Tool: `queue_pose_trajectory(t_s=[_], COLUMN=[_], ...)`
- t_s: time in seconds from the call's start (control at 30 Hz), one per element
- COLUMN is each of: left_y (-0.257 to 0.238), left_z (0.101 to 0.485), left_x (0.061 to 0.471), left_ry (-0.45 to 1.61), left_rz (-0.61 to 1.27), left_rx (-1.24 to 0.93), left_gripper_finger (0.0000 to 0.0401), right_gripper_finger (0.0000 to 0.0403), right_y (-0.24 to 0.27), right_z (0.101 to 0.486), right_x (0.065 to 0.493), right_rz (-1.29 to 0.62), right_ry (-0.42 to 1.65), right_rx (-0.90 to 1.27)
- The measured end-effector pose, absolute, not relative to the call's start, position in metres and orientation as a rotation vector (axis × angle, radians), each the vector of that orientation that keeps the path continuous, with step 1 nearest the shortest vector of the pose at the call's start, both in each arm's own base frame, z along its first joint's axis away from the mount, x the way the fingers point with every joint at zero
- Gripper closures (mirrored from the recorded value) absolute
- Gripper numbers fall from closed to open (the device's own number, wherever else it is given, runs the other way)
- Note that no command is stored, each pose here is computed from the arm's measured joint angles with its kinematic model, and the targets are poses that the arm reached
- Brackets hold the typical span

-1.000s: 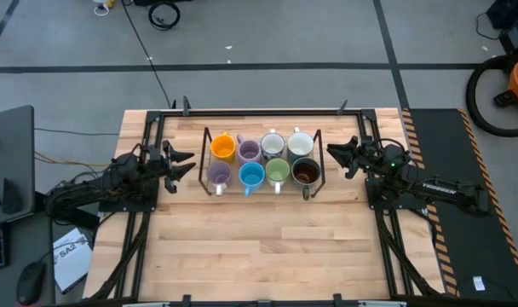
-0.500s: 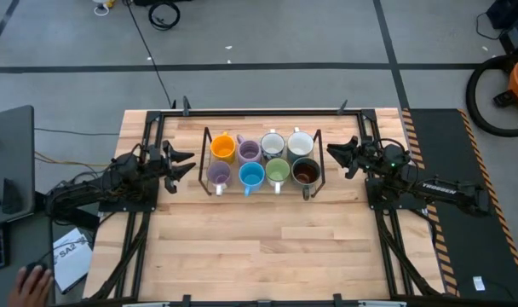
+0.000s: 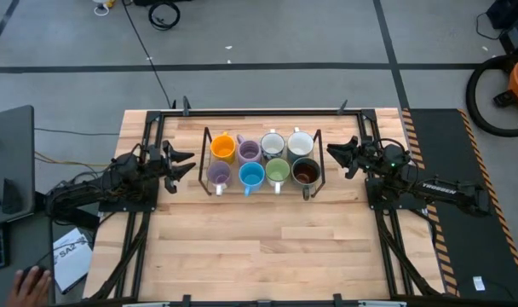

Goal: Place coffee mugs
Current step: Return to Home Position

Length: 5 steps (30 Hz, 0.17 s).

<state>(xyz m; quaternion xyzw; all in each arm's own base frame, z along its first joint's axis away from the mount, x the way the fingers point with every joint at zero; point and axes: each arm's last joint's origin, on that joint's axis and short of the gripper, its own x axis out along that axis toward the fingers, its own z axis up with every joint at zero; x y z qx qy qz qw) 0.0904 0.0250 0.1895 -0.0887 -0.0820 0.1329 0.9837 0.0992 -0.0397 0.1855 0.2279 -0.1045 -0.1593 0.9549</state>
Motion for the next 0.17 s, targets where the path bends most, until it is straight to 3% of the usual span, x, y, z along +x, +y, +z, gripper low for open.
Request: queue_pose_trajectory(t_s=[0.17], left_y=[0.0250], left_z=[0.1895], left_x=[0.0904], left_ry=[-0.165], left_rz=[0.267], left_rx=[-0.178], left_gripper_finger=[0.0220], right_gripper_finger=[0.0291], right_y=[-0.0397], right_z=[0.1855], right_x=[0.0992], right_rz=[-0.323], right_ry=[-0.212], right_rx=[0.463])
